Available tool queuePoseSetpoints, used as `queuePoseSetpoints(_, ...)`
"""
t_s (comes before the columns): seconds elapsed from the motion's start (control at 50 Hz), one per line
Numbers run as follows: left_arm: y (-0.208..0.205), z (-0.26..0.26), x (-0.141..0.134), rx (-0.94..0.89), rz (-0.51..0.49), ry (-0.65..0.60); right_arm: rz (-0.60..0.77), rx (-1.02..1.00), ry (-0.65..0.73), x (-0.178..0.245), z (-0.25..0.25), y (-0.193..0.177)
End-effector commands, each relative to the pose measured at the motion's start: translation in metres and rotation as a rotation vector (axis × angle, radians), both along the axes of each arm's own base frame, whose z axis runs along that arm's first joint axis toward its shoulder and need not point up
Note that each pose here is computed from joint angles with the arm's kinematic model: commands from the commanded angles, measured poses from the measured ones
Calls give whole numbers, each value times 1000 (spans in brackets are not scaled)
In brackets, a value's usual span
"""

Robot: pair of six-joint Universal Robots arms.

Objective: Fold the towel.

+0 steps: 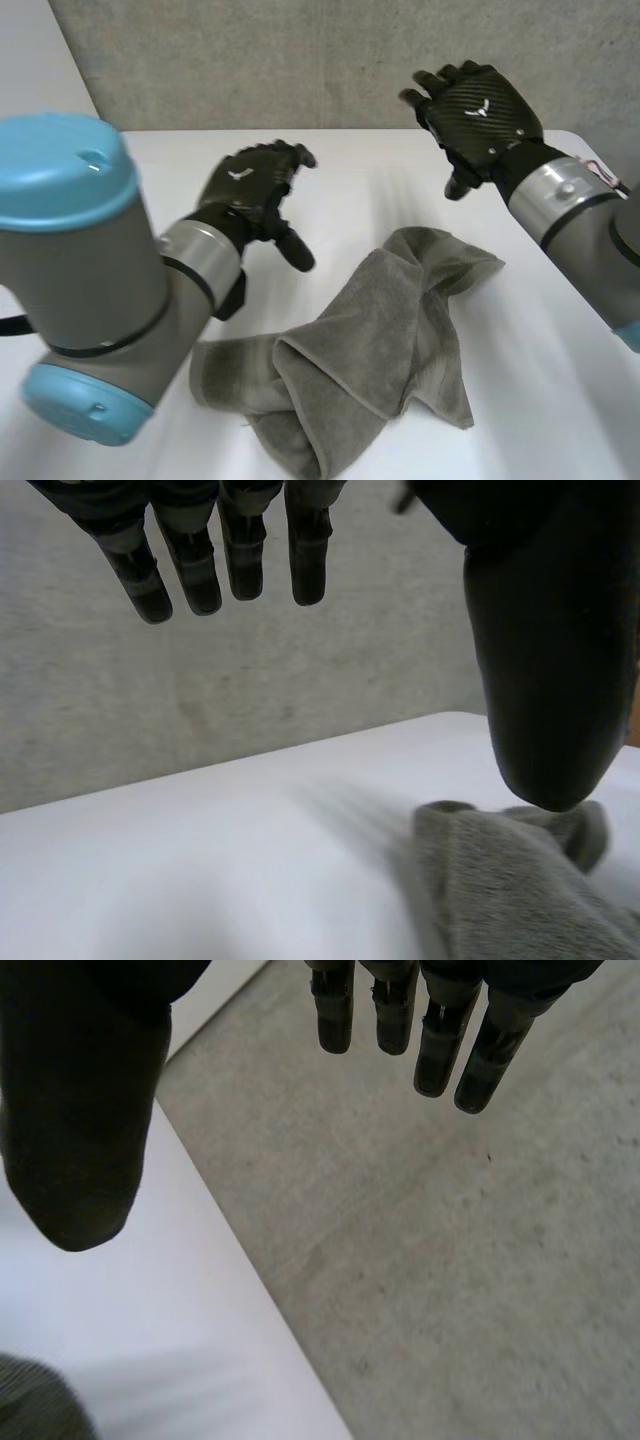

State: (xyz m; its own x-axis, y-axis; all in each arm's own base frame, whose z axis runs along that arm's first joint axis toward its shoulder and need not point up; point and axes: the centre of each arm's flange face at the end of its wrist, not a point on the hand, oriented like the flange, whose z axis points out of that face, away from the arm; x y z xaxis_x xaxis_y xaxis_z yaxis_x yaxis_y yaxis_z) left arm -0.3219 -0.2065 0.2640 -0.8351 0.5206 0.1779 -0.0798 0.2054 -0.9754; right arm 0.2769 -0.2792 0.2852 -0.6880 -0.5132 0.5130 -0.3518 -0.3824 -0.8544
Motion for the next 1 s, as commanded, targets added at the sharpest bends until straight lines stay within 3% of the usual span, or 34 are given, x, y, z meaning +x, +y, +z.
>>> queuePoseSetpoints(0.02,9,12,23,15,7,-10,-30,197,45,-14,-16,34)
queuePoseSetpoints(0.22,34,-12,31,122,-100,-56,-34,613,44,-25,-55,79)
queuePoseSetpoints(0.56,8,-72,39,292,-42,-150,7,692,86,-29,-93,124)
queuePoseSetpoints(1.0,12,-100,27,353,-77,-189,24,682,110,-22,-135,124)
